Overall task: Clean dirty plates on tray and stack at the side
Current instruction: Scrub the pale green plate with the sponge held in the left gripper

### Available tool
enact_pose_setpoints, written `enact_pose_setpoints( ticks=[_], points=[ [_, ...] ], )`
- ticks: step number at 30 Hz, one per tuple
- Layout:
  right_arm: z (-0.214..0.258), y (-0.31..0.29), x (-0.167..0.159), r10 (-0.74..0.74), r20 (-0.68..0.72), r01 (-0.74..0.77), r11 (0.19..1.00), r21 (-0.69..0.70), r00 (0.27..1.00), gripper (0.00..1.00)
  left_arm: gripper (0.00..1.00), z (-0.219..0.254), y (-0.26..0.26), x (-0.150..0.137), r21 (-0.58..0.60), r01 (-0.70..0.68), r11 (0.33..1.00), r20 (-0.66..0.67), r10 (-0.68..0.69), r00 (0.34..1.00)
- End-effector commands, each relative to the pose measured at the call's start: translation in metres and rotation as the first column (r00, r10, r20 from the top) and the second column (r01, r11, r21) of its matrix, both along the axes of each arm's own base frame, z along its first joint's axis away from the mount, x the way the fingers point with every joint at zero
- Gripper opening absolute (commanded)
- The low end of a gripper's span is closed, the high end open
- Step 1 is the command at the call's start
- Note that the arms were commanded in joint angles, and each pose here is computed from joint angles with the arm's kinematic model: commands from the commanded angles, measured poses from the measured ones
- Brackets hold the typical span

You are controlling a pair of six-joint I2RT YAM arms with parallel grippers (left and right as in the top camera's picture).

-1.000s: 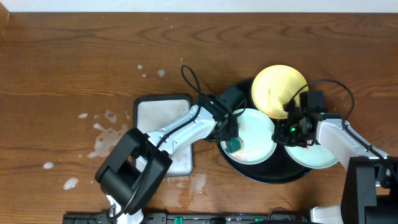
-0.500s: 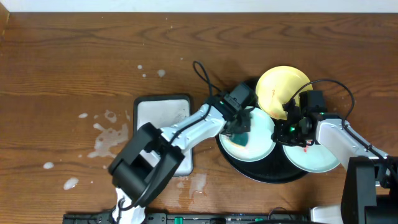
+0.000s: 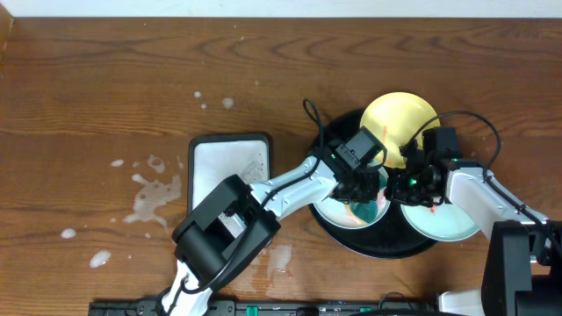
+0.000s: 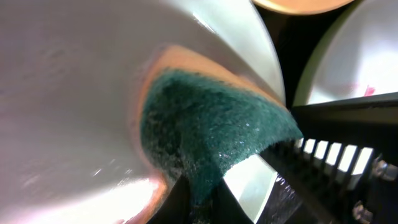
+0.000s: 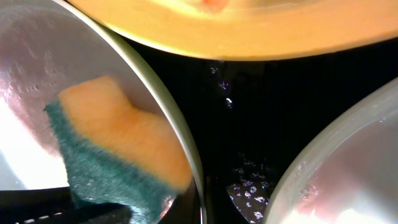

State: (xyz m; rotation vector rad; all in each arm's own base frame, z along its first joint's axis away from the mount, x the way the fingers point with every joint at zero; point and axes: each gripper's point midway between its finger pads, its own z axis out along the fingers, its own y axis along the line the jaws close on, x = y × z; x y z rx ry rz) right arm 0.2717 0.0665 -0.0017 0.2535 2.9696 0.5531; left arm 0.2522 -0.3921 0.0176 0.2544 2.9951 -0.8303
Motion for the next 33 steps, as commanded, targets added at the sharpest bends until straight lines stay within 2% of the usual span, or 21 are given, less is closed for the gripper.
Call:
enact_pose_setpoints(
  ticks=[1, 5, 7, 11, 16, 18, 20, 23, 25, 28, 33],
  points=[
    [-0.016, -0.019, -0.008, -0.011, -0.041, 0.006, 0.993, -0.115, 0.999, 0.01, 0.07, -0.045, 0.054, -0.003, 0.238, -0.062, 0.969, -0.036, 0.073, 0.997],
    [-0.016, -0.019, -0.008, -0.011, -0.041, 0.006, 0.993, -0.115, 0.999, 0.01, 0.08, -0.048, 0.125, 0.025, 0.506, -0.180, 0.844, 0.097, 0.151, 0.984],
    [-0.016, -0.019, -0.008, -0.011, -0.041, 0.006, 0.993, -0.115, 0.999, 0.01, 0.07, -0.039, 0.147, 0.040, 0.584, -0.214, 0.783, 0.166, 0.143, 0.976],
    [-0.016, -0.019, -0.008, -0.011, -0.040, 0.006, 0.993, -0.115, 0.999, 0.01, 0.07, -0.017, 0.160, 0.063, 0.652, -0.235, 0.721, 0.274, 0.065, 0.960],
    [-0.016, -0.019, -0.008, -0.011, -0.041, 0.006, 0.993, -0.115, 0.999, 0.01, 0.08, -0.011, 0.152, 0.071, 0.633, -0.237, 0.737, 0.300, 0.048, 0.953],
    [-0.016, -0.019, -0.008, -0.011, -0.040, 0.006, 0.993, -0.115, 0.999, 0.01, 0.07, -0.013, 0.144, 0.070, 0.605, -0.228, 0.763, 0.288, 0.058, 0.956],
    [-0.016, -0.019, -0.008, -0.011, -0.040, 0.006, 0.993, -0.115, 0.999, 0.01, 0.08, -0.017, 0.124, 0.064, 0.533, -0.191, 0.824, 0.233, 0.075, 0.970],
    [-0.016, -0.019, -0.008, -0.011, -0.041, 0.006, 0.993, -0.115, 0.999, 0.01, 0.08, -0.018, 0.077, 0.049, 0.334, -0.108, 0.937, 0.108, 0.075, 0.991],
    [-0.016, -0.019, -0.008, -0.011, -0.040, 0.006, 0.993, -0.115, 0.999, 0.01, 0.08, -0.012, 0.044, 0.040, 0.182, -0.051, 0.982, 0.048, 0.043, 0.998],
    [-0.016, -0.019, -0.008, -0.011, -0.040, 0.006, 0.993, -0.115, 0.999, 0.01, 0.08, -0.004, 0.014, 0.027, 0.064, 0.003, 0.998, 0.022, -0.004, 1.000],
    [-0.016, -0.019, -0.008, -0.011, -0.041, 0.006, 0.993, -0.115, 0.999, 0.01, 0.11, -0.006, -0.003, 0.006, 0.059, 0.053, 0.997, 0.024, -0.054, 0.998]
  ],
)
